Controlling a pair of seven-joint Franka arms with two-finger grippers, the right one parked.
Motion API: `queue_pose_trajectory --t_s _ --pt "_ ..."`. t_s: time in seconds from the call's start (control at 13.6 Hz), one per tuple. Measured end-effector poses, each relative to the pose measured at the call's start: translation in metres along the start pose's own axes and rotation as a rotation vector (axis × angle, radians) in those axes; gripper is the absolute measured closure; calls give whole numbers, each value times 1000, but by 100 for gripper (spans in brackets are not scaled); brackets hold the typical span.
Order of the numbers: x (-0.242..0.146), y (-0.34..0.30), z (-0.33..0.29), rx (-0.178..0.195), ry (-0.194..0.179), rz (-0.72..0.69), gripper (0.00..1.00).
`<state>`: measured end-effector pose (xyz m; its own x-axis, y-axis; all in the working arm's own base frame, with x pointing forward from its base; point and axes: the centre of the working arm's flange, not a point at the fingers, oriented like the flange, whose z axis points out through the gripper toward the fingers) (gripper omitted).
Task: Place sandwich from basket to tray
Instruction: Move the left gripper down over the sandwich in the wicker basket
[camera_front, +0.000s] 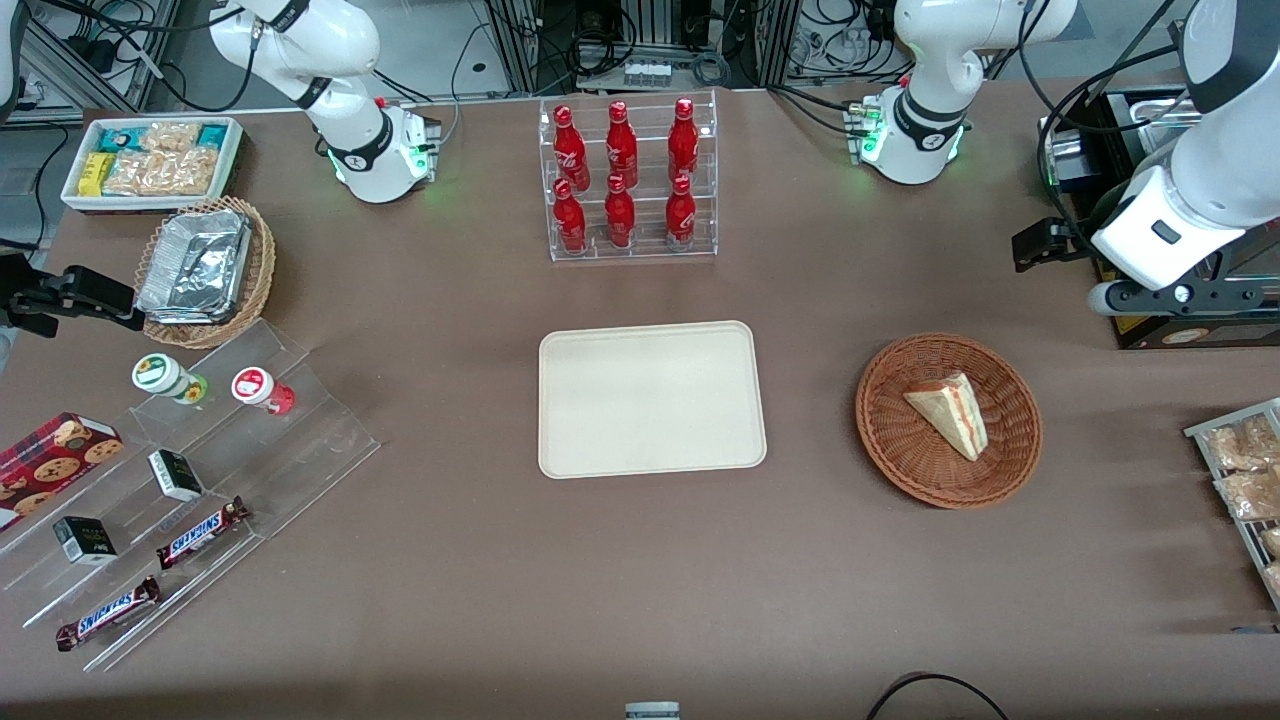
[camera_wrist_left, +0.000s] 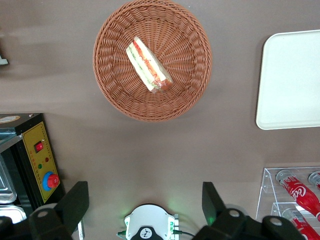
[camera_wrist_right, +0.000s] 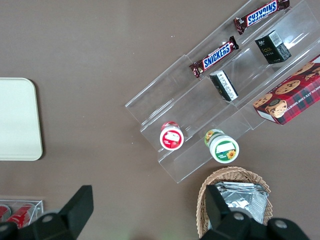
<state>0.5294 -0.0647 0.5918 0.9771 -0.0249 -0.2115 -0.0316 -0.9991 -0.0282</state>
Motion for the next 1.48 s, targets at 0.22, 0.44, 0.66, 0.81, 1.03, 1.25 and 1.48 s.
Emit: queue_pose_trajectory --t_s 0.22,0.44,0.66,0.81,1.03,1.25,1.48 --pt "0 4 0 0 0 22 0" --pt "7 6 16 3 -22 26 0" --pt "27 6 57 0 -18 25 0" --pt "36 4 90 -2 -10 19 0" --pt "47 -3 139 -8 37 0 0" --pt "49 -18 190 -17 71 -45 0" --pt "47 -24 216 -27 96 -167 0"
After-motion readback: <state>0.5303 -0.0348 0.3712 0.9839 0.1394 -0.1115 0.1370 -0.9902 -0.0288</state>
